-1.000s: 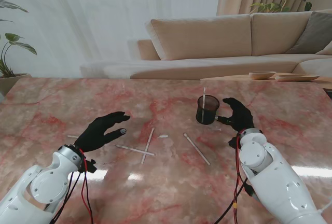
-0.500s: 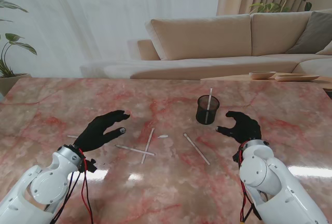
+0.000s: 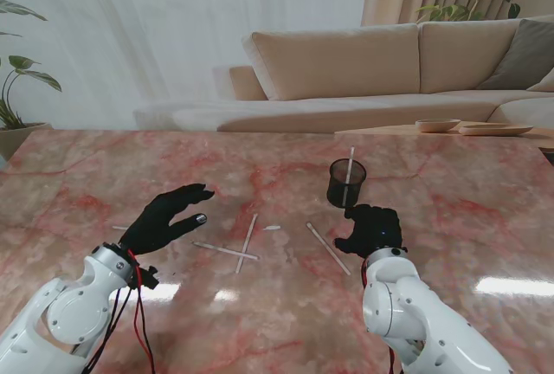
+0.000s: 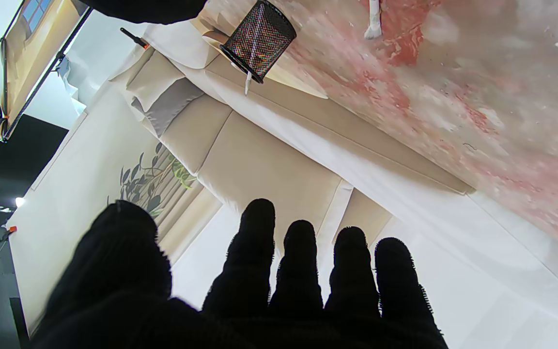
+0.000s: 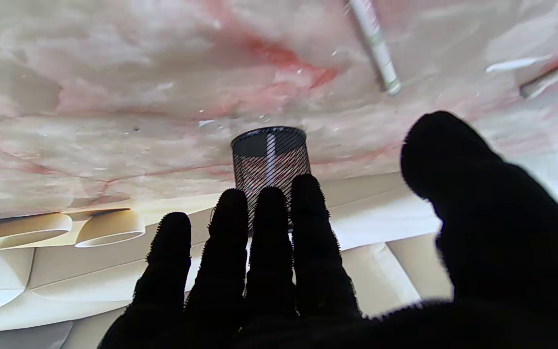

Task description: Insert makeup brushes into the holder

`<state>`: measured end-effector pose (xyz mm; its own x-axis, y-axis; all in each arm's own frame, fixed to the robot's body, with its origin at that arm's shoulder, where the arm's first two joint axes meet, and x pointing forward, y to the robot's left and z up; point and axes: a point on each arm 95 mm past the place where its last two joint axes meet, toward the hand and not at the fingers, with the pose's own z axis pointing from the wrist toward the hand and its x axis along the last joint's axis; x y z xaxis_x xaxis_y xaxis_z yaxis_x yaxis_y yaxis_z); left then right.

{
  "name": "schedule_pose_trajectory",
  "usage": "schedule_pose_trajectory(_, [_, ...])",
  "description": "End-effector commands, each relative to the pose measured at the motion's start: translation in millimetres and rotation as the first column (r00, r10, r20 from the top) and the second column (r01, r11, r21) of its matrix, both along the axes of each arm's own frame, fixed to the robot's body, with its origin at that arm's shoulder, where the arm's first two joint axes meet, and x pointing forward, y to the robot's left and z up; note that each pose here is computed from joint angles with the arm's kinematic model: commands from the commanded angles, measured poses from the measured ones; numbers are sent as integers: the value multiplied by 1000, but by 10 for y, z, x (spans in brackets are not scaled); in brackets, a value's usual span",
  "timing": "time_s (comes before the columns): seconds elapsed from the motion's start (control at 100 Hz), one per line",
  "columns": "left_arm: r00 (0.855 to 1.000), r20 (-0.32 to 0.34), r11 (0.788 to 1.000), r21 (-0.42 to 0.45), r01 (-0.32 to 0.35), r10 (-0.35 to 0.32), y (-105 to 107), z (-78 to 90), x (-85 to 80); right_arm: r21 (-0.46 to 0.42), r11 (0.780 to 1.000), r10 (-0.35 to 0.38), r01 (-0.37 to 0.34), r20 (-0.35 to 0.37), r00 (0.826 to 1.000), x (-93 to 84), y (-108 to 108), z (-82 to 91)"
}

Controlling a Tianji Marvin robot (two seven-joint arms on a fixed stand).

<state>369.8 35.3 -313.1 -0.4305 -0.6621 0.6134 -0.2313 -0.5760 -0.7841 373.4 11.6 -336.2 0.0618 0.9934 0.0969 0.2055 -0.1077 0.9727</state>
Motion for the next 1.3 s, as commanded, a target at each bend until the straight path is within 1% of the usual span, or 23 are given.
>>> schedule_pose_trajectory(0.0, [1000,-4,1000,-5,-1,1,2,-33,-21,3,1000,-4,5,-44,999,-29,44,-127])
schedule_pose_trajectory(0.18, [1000,-3,1000,-9,2,-3,6,-35,-31,-36,999,-25,23,-54,998,-26,164,-298])
schedule_pose_trajectory(0.29, [1000,-2,1000,-11,3,-3,9,-21,-49,-42,999,-34,31,-52,998,-21,230,-388])
schedule_pose_trajectory(0.38, [1000,-1,1000,-14,3,-3,9,-10,-58,-41,998,-40,39,-36,999,-15,284,-457])
schedule_pose_trajectory(0.45, [1000,-1,1000,-14,4,-4,9,-7,-61,-29,999,-39,38,-34,999,-10,324,-498])
schedule_pose_trajectory(0.63, [1000,-4,1000,-13,5,-5,12,-6,-71,-31,999,-33,32,-45,998,-10,402,-564])
schedule_pose_trajectory(0.89, [1000,-1,1000,-12,2,-2,17,2,-76,-43,998,-50,48,-50,997,7,422,-630])
schedule_pose_trajectory(1.08, [1000,-3,1000,-10,4,-4,15,5,-78,-37,997,-63,61,-37,997,19,415,-693])
schedule_pose_trajectory(1.29, [1000,-3,1000,-7,1,-1,19,9,-82,-38,997,-60,60,-15,998,46,407,-767])
